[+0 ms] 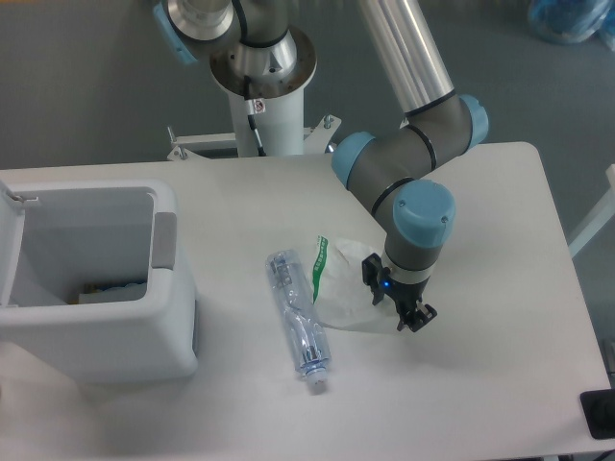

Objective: Place the trash in the trash can
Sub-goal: 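Move the gripper beside the plastic bag and lower onto its edge, then close the gripper on the clear plastic bag and lift it, then carry the held bag over the white trash bin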

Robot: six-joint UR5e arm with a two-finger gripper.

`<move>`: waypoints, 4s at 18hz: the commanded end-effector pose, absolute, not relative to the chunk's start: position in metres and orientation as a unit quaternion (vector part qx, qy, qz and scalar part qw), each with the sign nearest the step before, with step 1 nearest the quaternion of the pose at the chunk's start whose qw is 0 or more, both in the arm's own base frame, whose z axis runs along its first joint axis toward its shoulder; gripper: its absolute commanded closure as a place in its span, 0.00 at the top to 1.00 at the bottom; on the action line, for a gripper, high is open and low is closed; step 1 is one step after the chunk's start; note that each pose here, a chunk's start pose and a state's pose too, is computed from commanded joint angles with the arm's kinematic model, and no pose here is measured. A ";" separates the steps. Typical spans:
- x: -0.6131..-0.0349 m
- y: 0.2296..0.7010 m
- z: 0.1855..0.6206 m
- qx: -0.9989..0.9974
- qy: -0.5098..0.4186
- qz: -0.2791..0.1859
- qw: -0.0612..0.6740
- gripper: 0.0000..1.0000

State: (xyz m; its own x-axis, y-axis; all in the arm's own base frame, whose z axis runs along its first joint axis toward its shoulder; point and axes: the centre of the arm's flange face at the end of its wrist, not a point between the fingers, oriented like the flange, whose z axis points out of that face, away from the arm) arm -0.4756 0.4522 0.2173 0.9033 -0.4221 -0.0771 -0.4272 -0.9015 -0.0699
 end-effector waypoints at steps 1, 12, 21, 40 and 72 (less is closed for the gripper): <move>-0.479 0.450 0.221 -0.975 0.216 0.033 0.043 0.00; -0.486 0.443 0.265 -0.974 0.212 0.079 0.014 0.00; -0.492 0.406 0.449 -0.977 0.077 0.196 0.043 0.00; -0.342 0.453 0.618 -0.905 -0.071 0.036 0.418 0.00; -0.183 0.506 0.522 -0.915 0.010 -0.087 0.393 0.00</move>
